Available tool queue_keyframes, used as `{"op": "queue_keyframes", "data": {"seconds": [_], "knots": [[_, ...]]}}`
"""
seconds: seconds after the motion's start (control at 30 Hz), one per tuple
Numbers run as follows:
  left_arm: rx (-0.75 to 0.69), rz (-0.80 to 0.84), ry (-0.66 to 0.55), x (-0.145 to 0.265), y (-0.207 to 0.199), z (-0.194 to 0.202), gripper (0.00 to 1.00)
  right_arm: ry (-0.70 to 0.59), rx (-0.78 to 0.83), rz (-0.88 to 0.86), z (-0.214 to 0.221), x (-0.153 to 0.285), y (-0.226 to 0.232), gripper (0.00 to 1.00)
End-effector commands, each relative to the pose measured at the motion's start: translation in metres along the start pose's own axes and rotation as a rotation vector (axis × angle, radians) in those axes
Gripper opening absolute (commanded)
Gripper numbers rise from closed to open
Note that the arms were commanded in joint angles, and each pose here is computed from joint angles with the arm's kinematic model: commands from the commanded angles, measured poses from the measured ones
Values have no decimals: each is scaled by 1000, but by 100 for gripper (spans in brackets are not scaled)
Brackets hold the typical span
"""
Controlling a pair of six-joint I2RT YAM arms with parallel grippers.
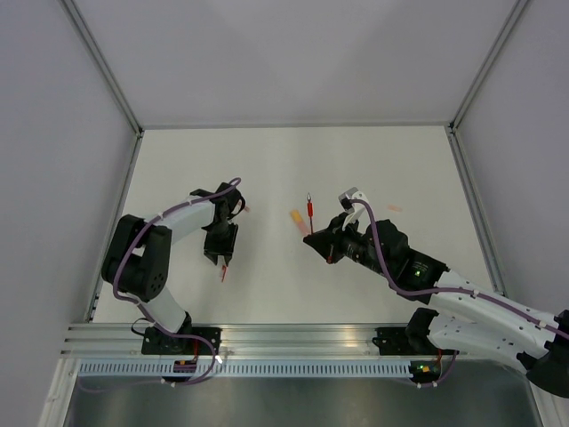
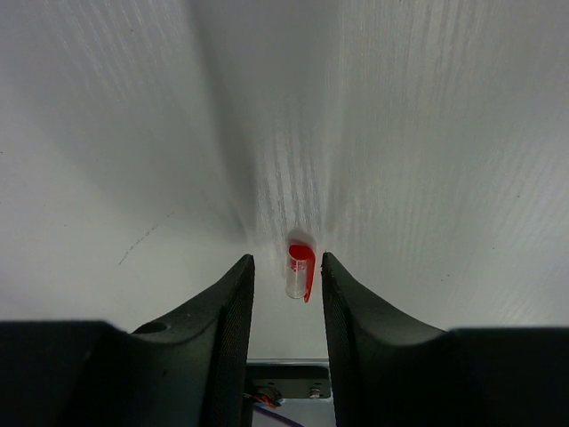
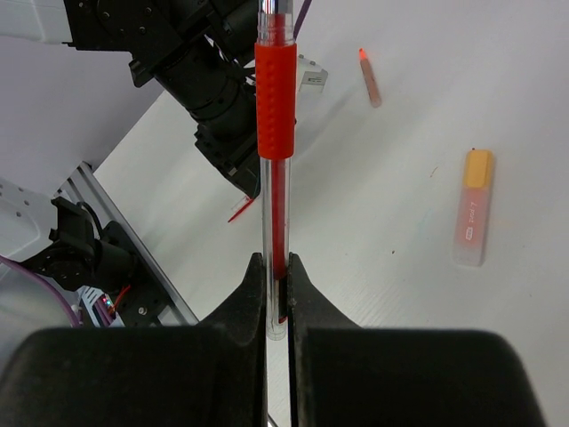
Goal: Insert the pens into the pen caps
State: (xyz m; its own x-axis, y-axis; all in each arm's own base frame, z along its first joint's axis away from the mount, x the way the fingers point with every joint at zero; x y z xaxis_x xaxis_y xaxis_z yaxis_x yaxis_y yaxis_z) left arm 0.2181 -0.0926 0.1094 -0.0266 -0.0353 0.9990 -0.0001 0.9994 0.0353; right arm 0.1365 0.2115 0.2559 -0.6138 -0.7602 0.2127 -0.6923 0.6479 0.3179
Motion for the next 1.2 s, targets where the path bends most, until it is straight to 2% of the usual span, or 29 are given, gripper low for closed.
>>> {"op": "queue_keyframes", "data": {"seconds": [0.0,0.5,0.77,0.8,0.83,0.93,1.17], "knots": [[-41,41,-2,-1,-3,-3,41,-9,1,0,-1,-2,0,0],[-25,-18,91,-9,-1,0,39,-24,2,-5,-3,1,0,0],[-34,-12,131,-16,-3,2,30,-33,3,-4,-5,2,0,0],[-34,-12,134,-17,-2,2,27,-30,3,-3,-4,2,0,0],[-38,-10,135,-18,-2,2,19,-31,2,-4,-4,2,0,0],[-43,-7,129,-17,-2,1,10,-29,2,1,-4,2,0,0],[-43,64,90,-13,-9,-3,2,-28,5,3,-3,2,-1,0]]}}
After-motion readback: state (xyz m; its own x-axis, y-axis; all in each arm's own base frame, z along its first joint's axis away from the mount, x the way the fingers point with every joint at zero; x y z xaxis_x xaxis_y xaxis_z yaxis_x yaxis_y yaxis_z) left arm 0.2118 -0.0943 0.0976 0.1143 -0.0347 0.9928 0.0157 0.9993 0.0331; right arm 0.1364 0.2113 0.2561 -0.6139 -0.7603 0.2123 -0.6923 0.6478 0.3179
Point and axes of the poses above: each gripper's point midway between its finger pads, its own x axis back along the fingers, its own y axis along the line the jaws close on, z = x × y, the point moved 9 cm from there along x, back along the fingers, and after that the axes turned 7 degrees about x, right-handed, at the moved point
